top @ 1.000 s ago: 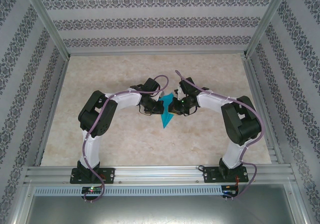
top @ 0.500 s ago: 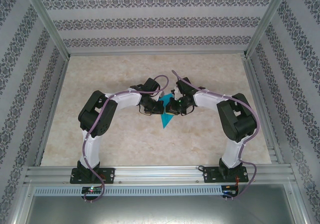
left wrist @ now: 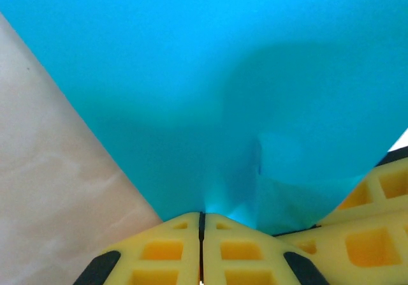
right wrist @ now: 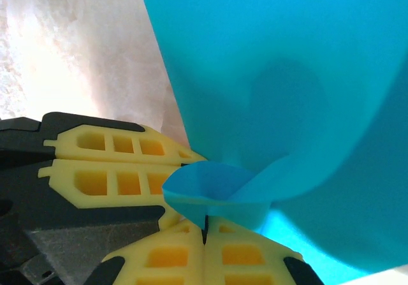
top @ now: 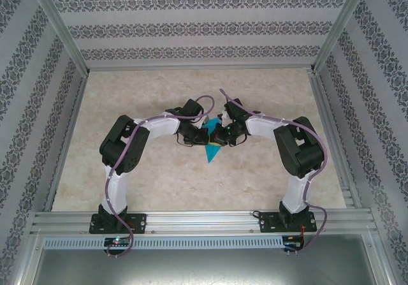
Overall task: Fold a paper plane with a square sheet of paper (pick it up from the middle)
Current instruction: Fourth fold the wing at the center of the table.
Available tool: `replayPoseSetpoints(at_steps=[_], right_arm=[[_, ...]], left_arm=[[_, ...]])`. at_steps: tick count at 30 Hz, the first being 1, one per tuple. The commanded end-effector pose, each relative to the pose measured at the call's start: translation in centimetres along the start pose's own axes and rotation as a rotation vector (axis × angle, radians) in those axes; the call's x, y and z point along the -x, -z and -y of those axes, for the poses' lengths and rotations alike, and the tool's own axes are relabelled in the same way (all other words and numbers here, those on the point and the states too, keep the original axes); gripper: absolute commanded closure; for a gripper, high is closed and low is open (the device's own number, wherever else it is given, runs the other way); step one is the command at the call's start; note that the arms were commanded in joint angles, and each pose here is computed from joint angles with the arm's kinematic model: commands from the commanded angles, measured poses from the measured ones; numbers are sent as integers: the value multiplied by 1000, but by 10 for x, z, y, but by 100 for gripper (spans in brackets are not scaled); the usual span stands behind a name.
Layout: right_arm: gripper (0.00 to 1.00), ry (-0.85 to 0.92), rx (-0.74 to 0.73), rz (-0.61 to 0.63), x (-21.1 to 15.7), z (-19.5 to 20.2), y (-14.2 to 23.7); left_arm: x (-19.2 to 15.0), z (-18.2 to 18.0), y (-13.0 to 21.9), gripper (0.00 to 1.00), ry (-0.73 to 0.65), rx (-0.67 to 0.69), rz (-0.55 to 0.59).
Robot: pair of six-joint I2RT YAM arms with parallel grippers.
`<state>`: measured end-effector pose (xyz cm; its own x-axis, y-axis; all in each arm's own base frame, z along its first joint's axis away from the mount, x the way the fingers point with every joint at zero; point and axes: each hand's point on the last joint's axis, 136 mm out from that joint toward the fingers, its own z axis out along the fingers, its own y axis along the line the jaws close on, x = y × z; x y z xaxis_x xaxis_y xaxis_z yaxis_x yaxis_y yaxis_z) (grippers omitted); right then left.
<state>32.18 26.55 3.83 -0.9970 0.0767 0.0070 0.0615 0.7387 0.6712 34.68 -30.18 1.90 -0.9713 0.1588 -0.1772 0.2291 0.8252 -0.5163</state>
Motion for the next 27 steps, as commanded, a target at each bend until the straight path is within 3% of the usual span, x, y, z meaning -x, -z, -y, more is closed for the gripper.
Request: replayPoseSetpoints(at_steps=[1,27], right_arm=[[95,-17,33,19,8,3,-10],[95,-46,36,10,3,20,-15]], left_arm=[[-28,-26,-14,91,68,43,-83],[3,-8,17,95,116,-86,29]])
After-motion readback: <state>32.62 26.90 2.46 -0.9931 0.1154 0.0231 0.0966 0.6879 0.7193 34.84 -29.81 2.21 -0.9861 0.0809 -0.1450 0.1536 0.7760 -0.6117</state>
